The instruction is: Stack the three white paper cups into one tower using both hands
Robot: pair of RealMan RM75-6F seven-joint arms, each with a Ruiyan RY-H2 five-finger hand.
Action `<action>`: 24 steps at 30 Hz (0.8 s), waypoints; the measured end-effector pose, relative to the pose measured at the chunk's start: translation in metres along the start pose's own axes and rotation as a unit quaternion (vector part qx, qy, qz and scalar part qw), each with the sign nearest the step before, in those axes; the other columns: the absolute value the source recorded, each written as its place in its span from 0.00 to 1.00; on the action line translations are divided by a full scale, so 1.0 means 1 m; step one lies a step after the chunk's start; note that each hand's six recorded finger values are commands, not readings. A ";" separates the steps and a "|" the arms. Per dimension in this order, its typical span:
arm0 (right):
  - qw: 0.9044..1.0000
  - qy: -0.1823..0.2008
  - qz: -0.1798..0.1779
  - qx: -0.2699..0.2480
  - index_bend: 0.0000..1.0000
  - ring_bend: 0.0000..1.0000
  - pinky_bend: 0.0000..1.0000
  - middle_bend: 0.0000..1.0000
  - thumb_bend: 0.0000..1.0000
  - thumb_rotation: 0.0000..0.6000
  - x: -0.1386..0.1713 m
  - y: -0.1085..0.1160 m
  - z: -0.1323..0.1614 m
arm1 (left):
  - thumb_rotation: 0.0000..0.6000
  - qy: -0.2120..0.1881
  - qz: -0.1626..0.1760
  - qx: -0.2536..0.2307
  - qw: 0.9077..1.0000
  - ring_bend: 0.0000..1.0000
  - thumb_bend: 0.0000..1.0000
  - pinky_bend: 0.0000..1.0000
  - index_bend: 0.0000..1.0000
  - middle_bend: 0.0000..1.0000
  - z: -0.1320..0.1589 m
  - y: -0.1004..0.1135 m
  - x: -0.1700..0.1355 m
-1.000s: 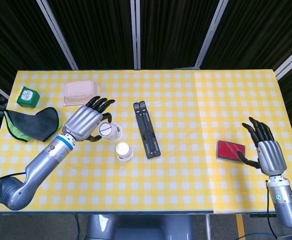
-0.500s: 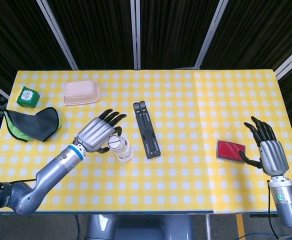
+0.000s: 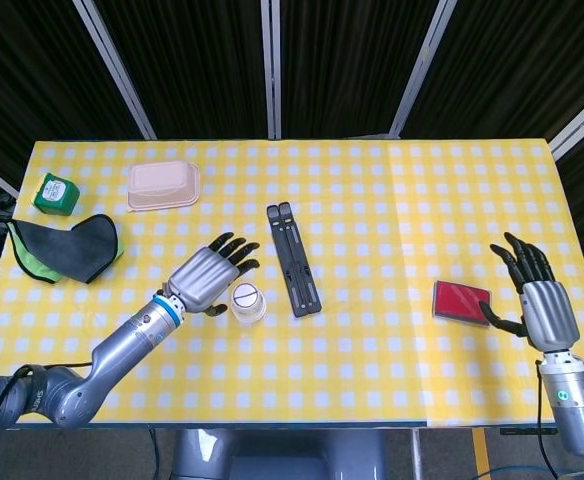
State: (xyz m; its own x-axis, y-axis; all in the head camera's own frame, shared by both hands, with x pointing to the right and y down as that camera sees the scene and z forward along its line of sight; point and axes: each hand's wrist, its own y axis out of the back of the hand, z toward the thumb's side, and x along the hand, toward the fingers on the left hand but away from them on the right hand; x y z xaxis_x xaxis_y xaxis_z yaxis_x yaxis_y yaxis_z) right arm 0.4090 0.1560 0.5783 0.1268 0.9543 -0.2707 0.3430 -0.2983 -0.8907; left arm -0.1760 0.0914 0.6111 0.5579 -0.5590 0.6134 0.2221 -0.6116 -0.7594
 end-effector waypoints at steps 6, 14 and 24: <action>1.000 -0.003 0.001 0.003 0.14 0.00 0.00 0.00 0.20 1.00 0.000 0.000 -0.001 | 1.00 0.016 0.018 -0.010 1.000 0.00 0.13 0.00 0.00 0.00 -0.006 -0.003 -0.005; 0.999 -0.009 0.014 0.027 0.12 0.00 0.00 0.00 0.20 1.00 0.001 -0.007 -0.003 | 1.00 0.072 0.095 -0.024 0.993 0.00 0.13 0.00 0.00 0.00 -0.036 -0.010 -0.043; 0.996 -0.031 0.026 0.083 0.08 0.00 0.00 0.00 0.18 1.00 0.010 -0.016 -0.006 | 1.00 0.217 0.165 -0.021 0.962 0.00 0.06 0.00 0.00 0.00 -0.097 -0.066 -0.145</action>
State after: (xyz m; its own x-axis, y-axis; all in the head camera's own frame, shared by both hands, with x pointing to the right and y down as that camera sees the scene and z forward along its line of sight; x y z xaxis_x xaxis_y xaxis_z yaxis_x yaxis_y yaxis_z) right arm 0.4108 0.1701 0.5918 0.0809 0.9384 -0.3361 0.1792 -0.3454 -0.9212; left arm -0.3495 0.1585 0.5934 0.2048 -0.9015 0.3812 0.0522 -0.3789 -0.9240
